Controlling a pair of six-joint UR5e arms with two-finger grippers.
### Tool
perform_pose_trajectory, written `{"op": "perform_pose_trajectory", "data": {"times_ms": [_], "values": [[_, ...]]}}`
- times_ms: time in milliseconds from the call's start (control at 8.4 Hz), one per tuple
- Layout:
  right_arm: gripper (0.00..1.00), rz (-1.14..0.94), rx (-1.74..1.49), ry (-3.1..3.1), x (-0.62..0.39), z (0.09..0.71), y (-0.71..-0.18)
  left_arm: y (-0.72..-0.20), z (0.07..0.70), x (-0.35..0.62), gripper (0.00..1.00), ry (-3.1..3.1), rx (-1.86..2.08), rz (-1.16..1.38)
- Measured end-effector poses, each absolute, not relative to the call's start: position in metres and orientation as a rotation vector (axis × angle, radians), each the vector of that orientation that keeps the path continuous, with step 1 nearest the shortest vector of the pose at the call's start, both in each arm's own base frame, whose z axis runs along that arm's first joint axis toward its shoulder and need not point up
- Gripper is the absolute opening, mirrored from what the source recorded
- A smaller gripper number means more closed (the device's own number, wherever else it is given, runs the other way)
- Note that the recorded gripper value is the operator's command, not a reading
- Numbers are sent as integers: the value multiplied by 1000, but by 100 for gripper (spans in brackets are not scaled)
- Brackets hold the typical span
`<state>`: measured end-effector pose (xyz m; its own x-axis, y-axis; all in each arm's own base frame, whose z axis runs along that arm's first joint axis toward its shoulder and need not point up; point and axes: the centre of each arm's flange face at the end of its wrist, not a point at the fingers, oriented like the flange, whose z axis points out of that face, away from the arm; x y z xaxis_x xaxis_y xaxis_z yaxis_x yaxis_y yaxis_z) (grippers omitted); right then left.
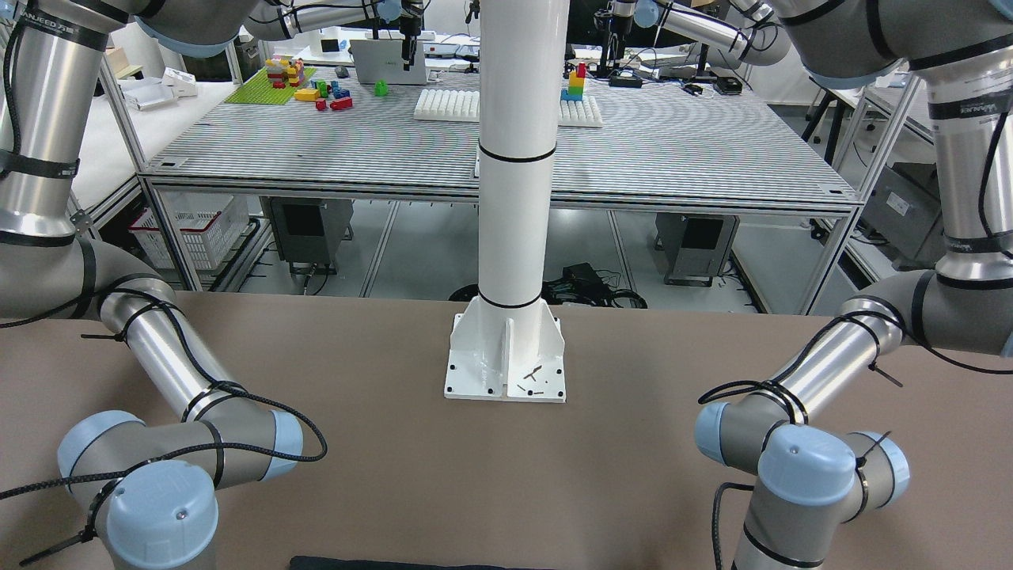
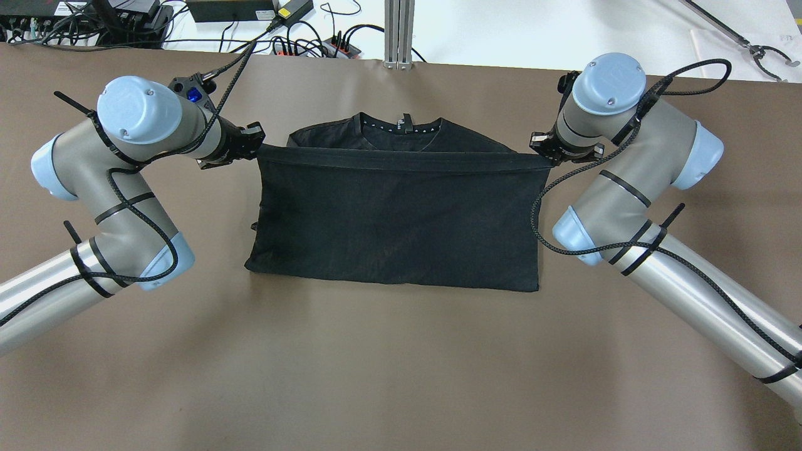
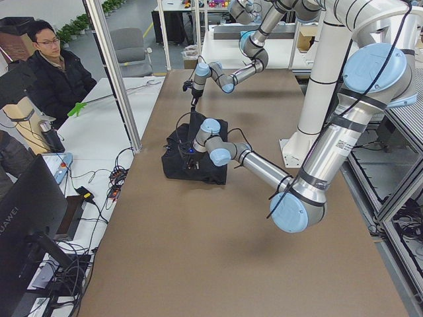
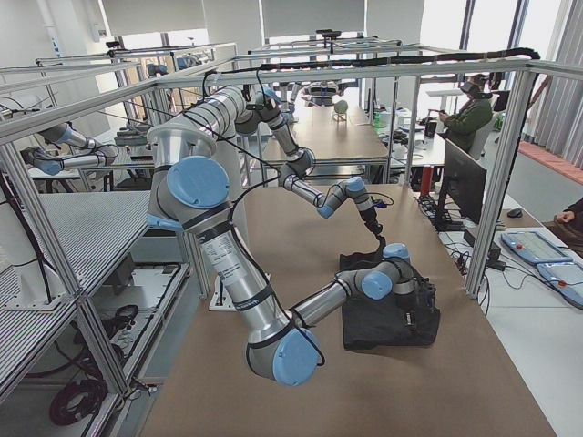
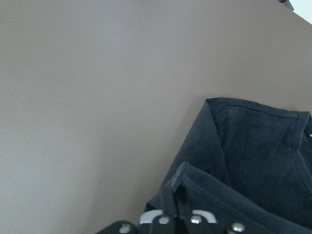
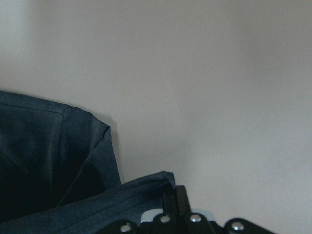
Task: Fold clothes
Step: 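Lay the hem down near the collar with both grippers, folding the shirt in half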
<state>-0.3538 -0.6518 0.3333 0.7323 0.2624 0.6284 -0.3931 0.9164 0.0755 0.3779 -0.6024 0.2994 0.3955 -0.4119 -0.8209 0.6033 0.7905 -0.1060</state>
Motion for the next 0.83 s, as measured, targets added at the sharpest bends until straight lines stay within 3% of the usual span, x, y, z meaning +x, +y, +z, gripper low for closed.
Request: {"op": "perform_pose_trajectory", "data": {"times_ms": [715,834], "values": [[0,379,235,-647,-368,346,-675,-649,310,411,7,984,246,-653],[4,382,240,-647,-369,342,-677,-654,314,408,8,984,249,-658]]}}
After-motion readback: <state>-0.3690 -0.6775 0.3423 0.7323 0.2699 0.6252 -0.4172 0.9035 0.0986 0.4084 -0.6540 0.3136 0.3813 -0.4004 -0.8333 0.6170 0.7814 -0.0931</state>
